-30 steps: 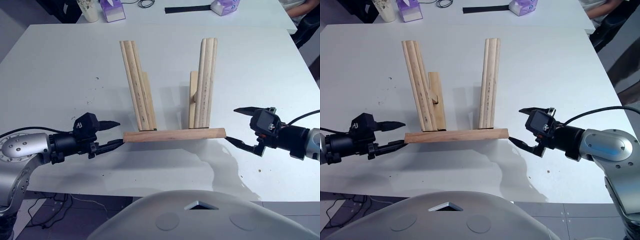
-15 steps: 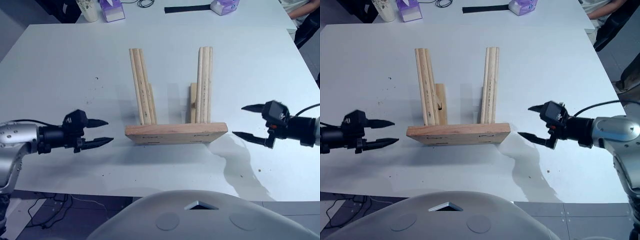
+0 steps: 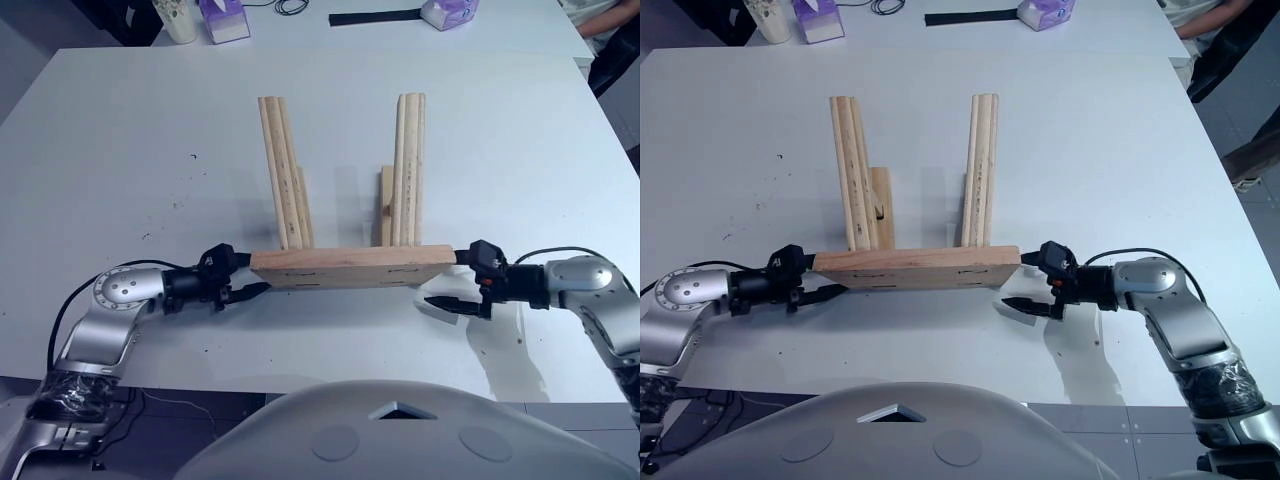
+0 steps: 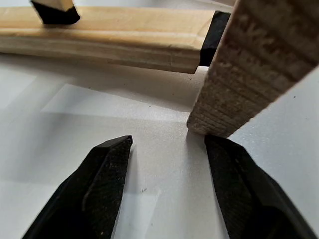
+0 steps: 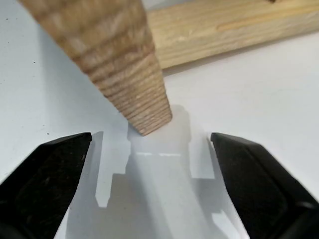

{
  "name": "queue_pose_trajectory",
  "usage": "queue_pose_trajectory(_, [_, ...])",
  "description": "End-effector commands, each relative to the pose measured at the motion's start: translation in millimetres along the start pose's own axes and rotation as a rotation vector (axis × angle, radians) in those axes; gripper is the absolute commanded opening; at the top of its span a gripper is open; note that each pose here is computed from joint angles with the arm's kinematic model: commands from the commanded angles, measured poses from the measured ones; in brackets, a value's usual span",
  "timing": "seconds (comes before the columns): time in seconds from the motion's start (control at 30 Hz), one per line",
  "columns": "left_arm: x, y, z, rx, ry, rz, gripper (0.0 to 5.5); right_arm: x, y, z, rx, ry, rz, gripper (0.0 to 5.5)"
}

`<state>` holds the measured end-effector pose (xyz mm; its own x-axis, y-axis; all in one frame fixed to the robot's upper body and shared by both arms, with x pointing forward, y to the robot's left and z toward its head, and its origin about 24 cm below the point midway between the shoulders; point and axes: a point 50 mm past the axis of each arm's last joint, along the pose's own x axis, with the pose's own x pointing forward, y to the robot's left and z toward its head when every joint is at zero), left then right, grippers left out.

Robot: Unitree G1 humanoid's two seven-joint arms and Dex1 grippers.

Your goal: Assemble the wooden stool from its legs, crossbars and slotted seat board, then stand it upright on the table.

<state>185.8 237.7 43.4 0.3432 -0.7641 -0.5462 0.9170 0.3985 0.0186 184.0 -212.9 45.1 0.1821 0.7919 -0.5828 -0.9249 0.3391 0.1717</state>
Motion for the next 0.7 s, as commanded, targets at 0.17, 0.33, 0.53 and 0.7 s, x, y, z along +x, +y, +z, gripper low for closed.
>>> queue_pose_trajectory(0.17, [18,1,4,0.025,-0.025,-0.056,2.7,20,-3,4,-0.05,-0.026,0.053,4.24])
queue_pose_trajectory(0.33, [19,2,2,0.025,-0.028,-0.054,2.02,16,-4,3,-0.06,-0.018,0.055,3.47])
queue_pose_trajectory(0.53, [10,3,-1,0.011,-0.012,-0.063,1.49,14,-4,-3,-0.066,0.004,0.049,2.57])
queue_pose_trajectory(0.7, [11,-1,0,-0.023,-0.016,-0.114,1.49,17,-3,-5,-0.079,0.013,0.048,1.72])
